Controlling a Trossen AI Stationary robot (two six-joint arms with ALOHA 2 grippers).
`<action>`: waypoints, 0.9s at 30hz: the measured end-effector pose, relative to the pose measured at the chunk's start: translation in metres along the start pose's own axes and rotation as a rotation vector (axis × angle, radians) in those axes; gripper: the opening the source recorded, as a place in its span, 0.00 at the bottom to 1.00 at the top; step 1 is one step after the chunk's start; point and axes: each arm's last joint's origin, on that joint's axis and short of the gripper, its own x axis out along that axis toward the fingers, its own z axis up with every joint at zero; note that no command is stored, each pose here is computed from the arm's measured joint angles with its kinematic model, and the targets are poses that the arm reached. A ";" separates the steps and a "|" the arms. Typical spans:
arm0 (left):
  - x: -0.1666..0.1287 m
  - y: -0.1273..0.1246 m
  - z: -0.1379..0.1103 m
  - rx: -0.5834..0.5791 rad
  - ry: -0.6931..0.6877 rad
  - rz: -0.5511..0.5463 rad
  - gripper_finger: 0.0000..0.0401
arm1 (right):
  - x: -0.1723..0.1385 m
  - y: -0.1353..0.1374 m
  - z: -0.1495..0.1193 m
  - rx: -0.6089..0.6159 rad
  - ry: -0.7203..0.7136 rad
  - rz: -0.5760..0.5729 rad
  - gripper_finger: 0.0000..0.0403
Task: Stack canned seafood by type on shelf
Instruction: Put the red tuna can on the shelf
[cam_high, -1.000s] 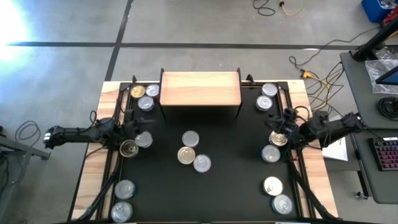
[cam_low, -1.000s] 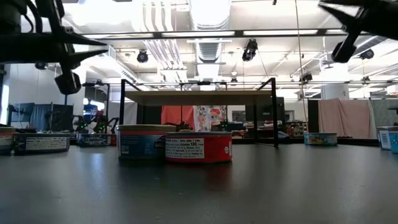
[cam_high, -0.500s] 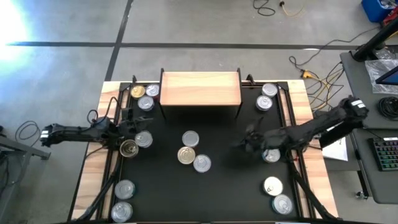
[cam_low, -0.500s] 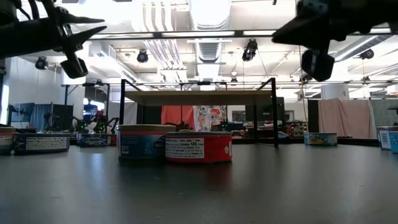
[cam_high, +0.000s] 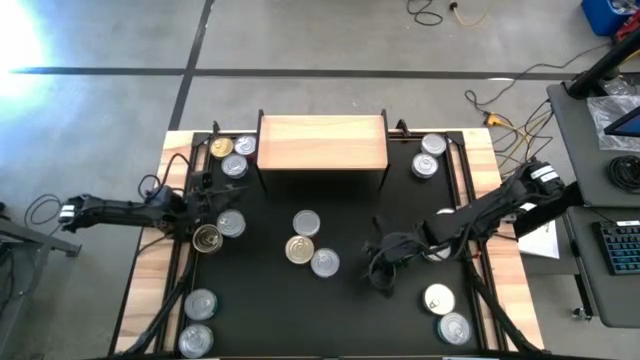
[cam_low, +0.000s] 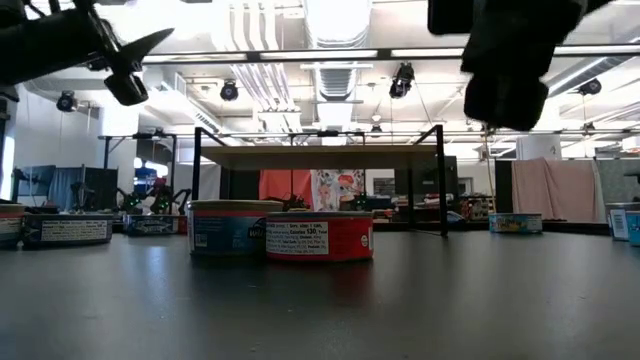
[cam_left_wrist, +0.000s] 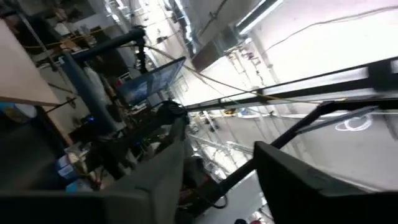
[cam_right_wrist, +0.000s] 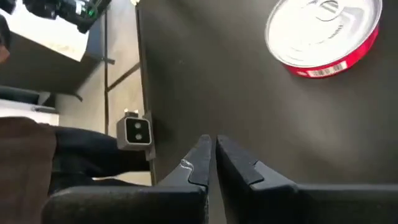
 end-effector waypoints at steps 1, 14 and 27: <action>0.003 -0.003 0.001 0.025 0.009 0.016 0.56 | -0.001 0.004 0.002 -0.008 0.006 -0.002 0.03; 0.074 -0.081 0.033 0.453 0.368 0.389 0.74 | -0.028 0.024 0.019 -0.050 0.031 -0.308 0.43; 0.116 -0.092 -0.073 0.660 0.655 0.577 0.71 | -0.023 0.033 0.013 -0.404 0.101 -0.417 0.92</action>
